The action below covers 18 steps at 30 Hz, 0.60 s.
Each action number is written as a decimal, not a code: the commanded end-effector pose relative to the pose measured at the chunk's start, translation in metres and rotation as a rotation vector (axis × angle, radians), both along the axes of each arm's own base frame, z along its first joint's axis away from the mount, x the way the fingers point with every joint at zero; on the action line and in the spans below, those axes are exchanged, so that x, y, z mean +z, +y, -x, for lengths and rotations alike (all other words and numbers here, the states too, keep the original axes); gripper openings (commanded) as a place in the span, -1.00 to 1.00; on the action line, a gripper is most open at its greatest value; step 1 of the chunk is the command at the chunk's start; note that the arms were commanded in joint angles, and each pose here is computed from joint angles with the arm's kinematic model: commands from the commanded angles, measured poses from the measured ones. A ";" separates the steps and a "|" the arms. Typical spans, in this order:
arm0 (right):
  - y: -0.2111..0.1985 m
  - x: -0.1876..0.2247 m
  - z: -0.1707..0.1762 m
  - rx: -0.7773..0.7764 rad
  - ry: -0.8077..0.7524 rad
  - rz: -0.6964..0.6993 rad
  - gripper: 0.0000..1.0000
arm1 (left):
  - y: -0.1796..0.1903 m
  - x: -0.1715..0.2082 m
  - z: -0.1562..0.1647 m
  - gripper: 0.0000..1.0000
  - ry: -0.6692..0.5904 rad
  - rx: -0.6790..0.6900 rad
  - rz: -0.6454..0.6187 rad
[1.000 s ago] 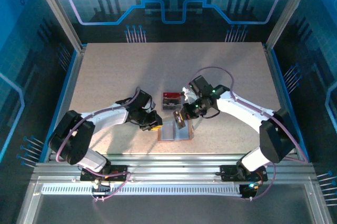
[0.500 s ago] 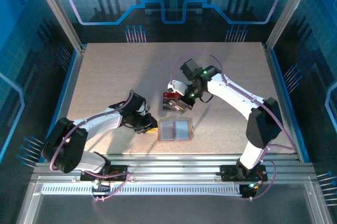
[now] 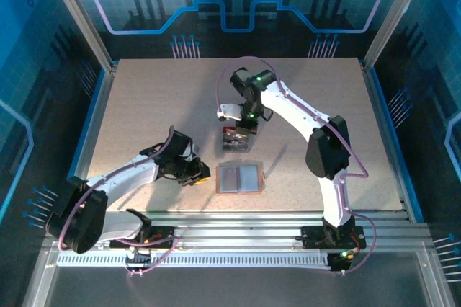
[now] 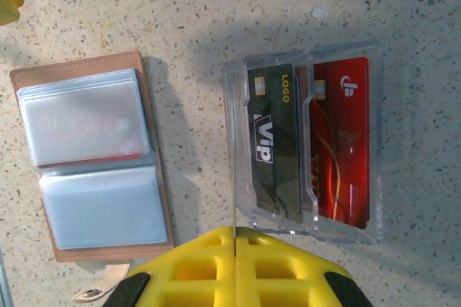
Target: Take the credit cards out of the card holder
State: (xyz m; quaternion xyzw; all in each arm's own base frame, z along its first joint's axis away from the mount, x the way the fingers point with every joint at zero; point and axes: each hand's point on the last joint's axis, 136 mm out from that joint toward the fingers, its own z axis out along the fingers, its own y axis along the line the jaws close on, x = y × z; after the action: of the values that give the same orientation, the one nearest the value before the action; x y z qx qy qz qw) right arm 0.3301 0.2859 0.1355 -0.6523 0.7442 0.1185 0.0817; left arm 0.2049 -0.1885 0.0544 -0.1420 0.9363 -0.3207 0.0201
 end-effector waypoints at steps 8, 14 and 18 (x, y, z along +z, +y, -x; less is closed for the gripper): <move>0.002 -0.017 -0.007 0.075 0.011 0.098 -1.00 | 0.010 -0.003 0.010 -0.60 0.010 0.007 -0.020; 0.001 -0.031 -0.016 0.081 0.004 0.149 -1.00 | 0.011 -0.003 0.012 -0.60 0.011 0.009 -0.021; 0.003 -0.038 -0.015 0.086 0.019 0.155 -1.00 | 0.013 -0.005 0.013 -0.60 0.014 0.014 -0.021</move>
State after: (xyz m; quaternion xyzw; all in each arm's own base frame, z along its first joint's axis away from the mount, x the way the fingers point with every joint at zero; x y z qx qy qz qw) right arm 0.3516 0.2889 0.1004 -0.6755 0.7327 0.0739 0.0376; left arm 0.1977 -0.1818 0.0527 -0.1448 0.9374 -0.3160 0.0208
